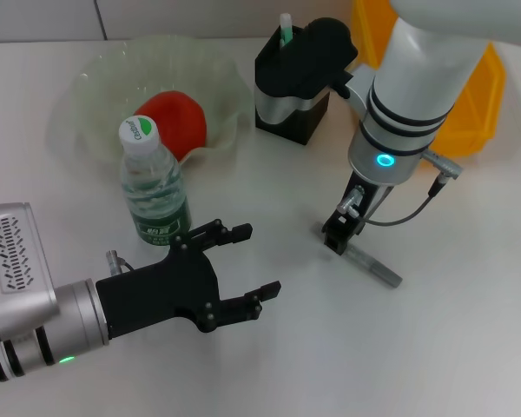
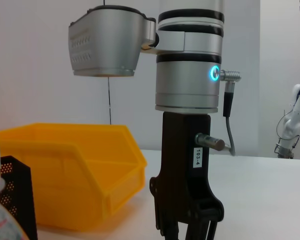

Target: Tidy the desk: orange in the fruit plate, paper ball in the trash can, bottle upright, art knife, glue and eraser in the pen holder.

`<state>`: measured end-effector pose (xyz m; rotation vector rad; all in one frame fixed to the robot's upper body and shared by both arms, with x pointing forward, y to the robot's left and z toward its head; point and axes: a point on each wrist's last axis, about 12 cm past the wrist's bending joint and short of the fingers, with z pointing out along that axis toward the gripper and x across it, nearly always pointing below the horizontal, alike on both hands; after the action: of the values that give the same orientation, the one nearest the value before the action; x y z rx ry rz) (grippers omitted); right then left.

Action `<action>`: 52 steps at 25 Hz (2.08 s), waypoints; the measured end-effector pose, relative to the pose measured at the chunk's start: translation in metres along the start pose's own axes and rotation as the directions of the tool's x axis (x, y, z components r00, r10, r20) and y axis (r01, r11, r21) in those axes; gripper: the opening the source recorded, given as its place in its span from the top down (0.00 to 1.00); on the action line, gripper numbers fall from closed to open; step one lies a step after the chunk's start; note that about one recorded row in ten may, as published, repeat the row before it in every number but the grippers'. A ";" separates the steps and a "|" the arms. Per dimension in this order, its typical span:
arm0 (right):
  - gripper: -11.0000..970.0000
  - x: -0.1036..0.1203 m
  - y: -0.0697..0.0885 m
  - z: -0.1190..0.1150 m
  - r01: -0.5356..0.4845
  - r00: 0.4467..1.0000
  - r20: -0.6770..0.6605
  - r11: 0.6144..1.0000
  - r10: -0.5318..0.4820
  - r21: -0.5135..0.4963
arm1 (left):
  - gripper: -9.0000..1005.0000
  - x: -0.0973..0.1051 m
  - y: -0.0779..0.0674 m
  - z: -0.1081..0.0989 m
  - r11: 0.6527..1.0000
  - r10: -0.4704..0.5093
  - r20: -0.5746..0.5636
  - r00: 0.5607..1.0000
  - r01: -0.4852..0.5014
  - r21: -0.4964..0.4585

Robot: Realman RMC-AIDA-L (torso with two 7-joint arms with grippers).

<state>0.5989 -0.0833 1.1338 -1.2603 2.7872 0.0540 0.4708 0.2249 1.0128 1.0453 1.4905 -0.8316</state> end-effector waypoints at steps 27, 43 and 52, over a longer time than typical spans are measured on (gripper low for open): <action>0.84 0.003 0.008 0.009 0.071 0.997 -0.037 0.997 -0.070 0.030 | 0.20 -0.001 0.001 0.001 1.000 0.001 0.008 1.000 -0.001 -0.003; 0.85 0.025 -0.034 -0.084 -0.146 0.875 0.474 0.988 0.104 0.053 | 0.20 -0.002 0.001 0.000 1.000 0.000 0.013 1.000 0.000 -0.003; 0.85 0.073 -0.061 -0.091 -0.202 0.348 0.937 0.973 -0.040 0.116 | 0.20 -0.002 0.001 0.001 1.000 0.000 0.013 1.000 0.000 -0.004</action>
<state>0.5913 -0.1844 1.2184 -0.6397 1.7197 0.3579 0.4723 0.2245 1.0148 1.0350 1.4802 -0.8337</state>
